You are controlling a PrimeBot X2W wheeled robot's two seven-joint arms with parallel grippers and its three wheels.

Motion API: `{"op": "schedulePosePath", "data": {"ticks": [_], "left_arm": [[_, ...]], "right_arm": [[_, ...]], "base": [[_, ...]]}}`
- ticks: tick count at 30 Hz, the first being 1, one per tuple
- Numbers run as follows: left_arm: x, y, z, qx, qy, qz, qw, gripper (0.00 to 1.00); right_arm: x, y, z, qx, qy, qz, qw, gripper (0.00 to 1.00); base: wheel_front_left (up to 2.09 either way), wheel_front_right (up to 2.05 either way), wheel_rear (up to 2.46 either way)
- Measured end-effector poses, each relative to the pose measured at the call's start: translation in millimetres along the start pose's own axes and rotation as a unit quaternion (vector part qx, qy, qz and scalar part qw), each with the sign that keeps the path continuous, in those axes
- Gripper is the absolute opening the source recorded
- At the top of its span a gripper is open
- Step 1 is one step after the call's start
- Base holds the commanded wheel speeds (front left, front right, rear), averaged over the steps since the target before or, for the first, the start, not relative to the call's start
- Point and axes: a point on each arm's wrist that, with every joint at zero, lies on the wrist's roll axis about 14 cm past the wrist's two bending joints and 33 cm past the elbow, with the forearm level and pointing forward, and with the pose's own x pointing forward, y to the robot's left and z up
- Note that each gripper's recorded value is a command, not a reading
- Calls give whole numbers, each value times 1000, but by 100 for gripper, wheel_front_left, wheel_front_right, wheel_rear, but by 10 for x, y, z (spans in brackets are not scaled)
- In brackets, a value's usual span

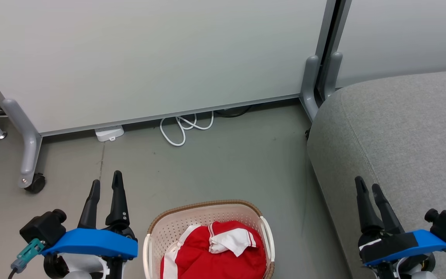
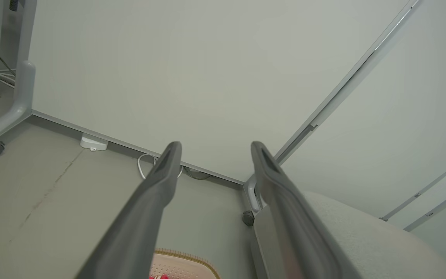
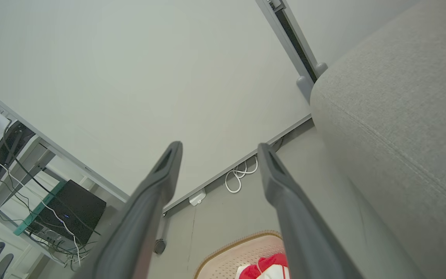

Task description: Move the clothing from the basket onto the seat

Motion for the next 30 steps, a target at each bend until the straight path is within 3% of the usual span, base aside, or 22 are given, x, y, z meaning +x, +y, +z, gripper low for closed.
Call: {"op": "schedulePosePath", "data": {"ticks": [30], "left_arm": [[6, -233, 10, 168, -23, -49, 984, 100]], "right_arm": [[25, 179, -69, -159, -4, 41, 986, 100]], "base": [[0, 0, 0]]}}
